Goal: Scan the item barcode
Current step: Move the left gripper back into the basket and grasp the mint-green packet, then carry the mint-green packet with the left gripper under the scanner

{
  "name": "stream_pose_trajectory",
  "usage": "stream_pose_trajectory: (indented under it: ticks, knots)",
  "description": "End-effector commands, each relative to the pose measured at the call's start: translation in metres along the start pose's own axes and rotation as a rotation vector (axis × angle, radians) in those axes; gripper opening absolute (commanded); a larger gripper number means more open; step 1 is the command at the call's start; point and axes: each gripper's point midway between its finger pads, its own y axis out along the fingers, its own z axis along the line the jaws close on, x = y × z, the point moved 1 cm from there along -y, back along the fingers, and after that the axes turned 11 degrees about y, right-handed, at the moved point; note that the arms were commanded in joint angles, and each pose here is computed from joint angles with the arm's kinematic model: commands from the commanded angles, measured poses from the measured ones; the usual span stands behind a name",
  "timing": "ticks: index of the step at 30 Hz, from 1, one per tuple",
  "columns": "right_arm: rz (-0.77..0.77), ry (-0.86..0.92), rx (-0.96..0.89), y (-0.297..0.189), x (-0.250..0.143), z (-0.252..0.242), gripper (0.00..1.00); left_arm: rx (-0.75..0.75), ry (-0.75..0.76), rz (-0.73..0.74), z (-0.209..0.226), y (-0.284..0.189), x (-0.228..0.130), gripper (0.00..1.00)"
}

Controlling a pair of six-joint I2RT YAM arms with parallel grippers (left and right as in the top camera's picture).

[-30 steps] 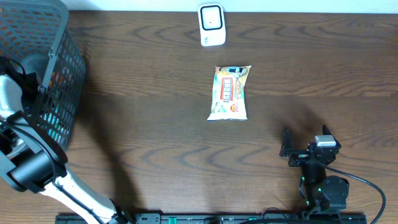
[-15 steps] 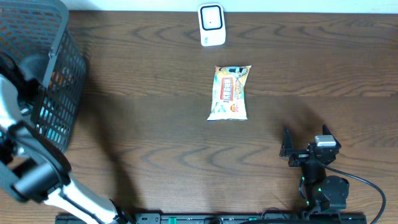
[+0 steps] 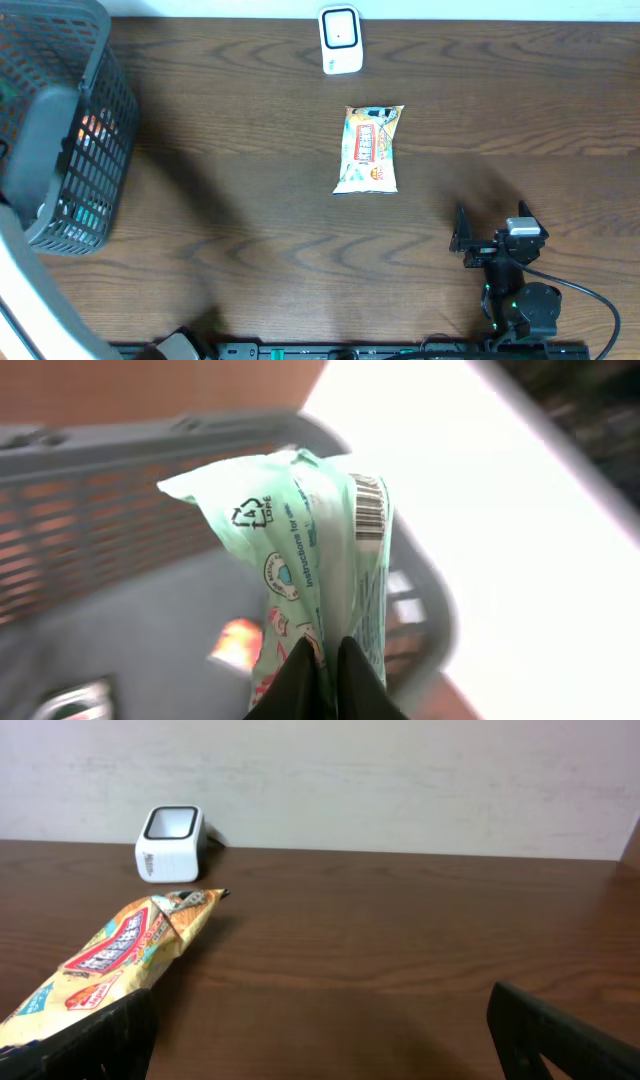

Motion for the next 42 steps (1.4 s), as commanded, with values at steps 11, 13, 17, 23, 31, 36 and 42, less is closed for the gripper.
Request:
stream_pose_trajectory:
  ticks: [11, 13, 17, 23, 31, 36, 42]
  knots:
    - [-0.002, 0.01, -0.01, 0.0, 0.0, -0.002, 0.99, -0.601, 0.188, 0.352, -0.176, -0.036, -0.111, 0.07]
    - [-0.002, 0.01, -0.01, 0.0, 0.0, -0.002, 0.99, -0.664, 0.292, 0.43, -0.197, -0.043, -0.143, 0.07]
    - [-0.002, 0.01, -0.01, 0.0, 0.0, -0.002, 0.99, -0.732, 0.443, 0.572, -0.228, -0.052, -0.204, 0.07]
    - [-0.002, 0.01, -0.01, 0.0, 0.0, -0.002, 0.99, -0.617, 0.573, 0.672, -0.24, -0.03, -0.265, 0.08]
    - [-0.002, 0.01, -0.01, 0.0, 0.0, -0.002, 0.99, -0.36, 0.698, 0.689, -0.223, 0.037, -0.313, 0.47]
    - [-0.002, 0.01, -0.01, 0.0, 0.0, -0.002, 0.99, -0.315, 0.725, 0.739, -0.219, 0.074, -0.352, 0.68]
    - [-0.002, 0.01, -0.01, 0.0, 0.0, -0.002, 0.99, -0.275, 0.776, 0.829, -0.205, 0.11, -0.407, 0.81]
